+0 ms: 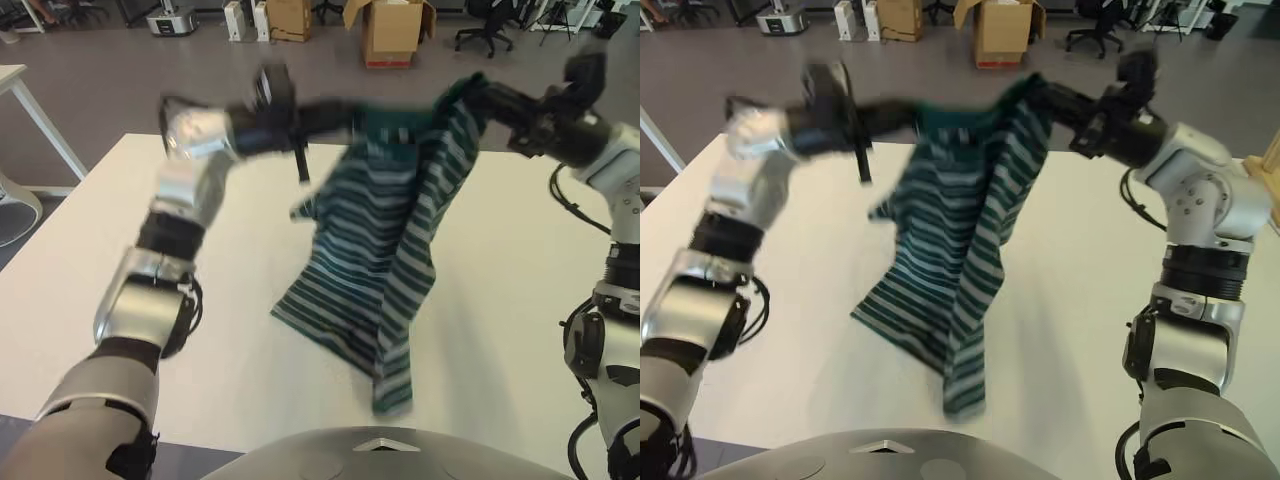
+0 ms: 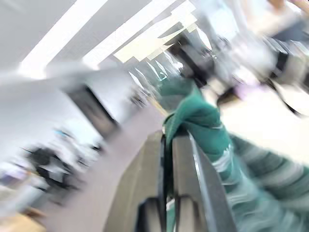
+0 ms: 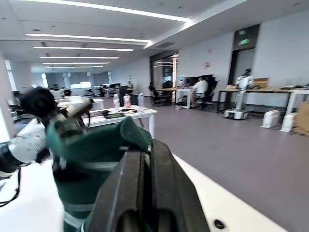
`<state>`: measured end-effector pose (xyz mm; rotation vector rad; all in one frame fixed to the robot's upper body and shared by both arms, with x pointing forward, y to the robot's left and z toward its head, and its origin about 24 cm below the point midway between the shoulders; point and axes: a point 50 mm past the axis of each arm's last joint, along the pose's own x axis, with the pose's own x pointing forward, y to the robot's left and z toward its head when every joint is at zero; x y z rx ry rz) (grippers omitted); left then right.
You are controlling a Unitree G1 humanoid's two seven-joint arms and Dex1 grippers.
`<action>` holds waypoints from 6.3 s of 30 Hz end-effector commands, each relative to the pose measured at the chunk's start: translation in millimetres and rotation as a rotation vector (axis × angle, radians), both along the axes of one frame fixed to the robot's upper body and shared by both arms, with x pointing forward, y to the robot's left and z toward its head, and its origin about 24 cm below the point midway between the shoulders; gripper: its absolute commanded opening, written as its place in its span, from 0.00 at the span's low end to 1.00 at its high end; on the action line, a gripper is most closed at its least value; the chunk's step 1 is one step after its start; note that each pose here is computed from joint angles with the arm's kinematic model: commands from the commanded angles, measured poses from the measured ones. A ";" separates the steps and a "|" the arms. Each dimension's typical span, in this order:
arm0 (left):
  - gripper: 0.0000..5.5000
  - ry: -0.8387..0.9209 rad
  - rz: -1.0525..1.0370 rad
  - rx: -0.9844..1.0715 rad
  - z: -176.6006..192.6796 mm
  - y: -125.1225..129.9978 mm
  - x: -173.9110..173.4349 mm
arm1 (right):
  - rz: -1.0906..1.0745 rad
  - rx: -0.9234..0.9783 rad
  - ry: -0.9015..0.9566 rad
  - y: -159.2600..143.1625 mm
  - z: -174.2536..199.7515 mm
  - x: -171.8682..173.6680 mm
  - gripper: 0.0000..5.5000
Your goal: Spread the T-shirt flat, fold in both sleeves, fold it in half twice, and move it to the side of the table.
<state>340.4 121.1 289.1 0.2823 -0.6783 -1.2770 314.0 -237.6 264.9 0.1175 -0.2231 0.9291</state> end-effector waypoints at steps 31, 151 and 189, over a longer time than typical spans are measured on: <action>0.00 -0.207 -0.218 0.433 118.4 29.0 -97.4 | 0.305 -0.296 -0.497 33.2 138.3 -100.2 0.00; 0.35 0.968 0.041 0.604 -264.3 -40.7 -8.4 | 0.639 -1.089 0.711 -6.0 -214.8 -96.6 0.22; 0.35 0.236 0.123 0.852 -202.8 31.8 10.2 | 0.462 -0.786 0.611 34.9 -219.6 -95.4 0.22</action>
